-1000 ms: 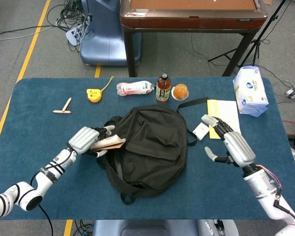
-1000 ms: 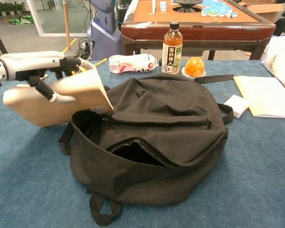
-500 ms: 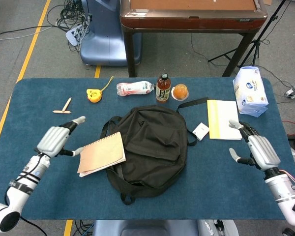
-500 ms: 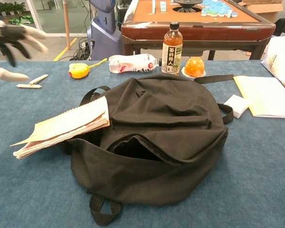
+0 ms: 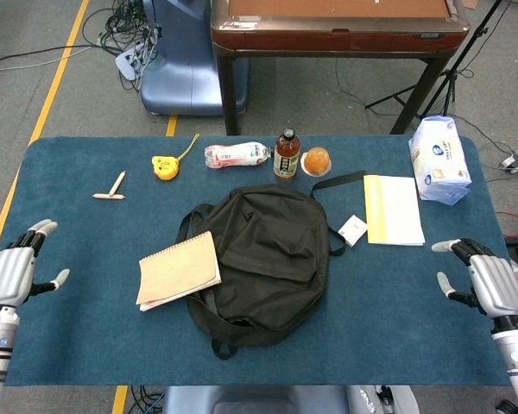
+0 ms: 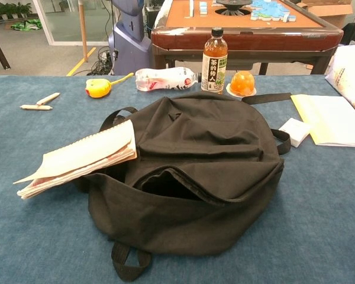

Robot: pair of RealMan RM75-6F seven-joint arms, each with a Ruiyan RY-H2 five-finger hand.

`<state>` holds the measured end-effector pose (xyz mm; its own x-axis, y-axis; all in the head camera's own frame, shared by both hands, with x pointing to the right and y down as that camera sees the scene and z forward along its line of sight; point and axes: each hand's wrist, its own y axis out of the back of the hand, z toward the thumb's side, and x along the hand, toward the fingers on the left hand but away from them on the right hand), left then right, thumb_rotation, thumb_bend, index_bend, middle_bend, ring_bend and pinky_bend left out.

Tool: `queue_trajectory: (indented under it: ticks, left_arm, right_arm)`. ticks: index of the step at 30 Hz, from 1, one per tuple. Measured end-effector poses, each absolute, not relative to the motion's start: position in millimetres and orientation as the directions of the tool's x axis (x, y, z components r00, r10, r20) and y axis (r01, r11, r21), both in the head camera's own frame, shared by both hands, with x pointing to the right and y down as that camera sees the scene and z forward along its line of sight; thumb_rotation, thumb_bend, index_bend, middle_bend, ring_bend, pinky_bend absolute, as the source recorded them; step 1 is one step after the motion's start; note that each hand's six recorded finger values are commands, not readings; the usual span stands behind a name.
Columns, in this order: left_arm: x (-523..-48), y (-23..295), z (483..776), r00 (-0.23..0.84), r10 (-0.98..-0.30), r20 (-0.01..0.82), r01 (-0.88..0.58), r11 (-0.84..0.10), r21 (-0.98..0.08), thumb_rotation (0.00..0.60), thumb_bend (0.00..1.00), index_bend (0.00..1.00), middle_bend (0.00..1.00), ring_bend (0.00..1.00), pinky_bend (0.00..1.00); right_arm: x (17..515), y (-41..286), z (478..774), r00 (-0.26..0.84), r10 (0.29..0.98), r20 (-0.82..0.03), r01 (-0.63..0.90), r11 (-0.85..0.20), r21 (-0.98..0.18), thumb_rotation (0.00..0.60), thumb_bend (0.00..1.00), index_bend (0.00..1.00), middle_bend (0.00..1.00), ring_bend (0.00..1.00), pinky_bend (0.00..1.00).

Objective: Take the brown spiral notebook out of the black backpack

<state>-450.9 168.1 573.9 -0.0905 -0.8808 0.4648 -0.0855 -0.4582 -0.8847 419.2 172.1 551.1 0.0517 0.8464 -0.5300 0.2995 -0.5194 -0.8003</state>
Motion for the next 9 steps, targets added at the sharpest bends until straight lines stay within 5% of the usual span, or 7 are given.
queue_trajectory:
  ticks: [9]
  left_arm:
    - [-457.3,205.2,564.7,-0.139,-0.888,0.439,-0.086,-0.431,-0.898,0.6,0.2,0.18,0.15,0.22,0.28]
  right_arm:
    - [423.6,184.9,543.8,0.025,0.87,-0.492,0.305,-0.475,-0.825,0.6,0.45,0.35,0.33,0.2,0.27]
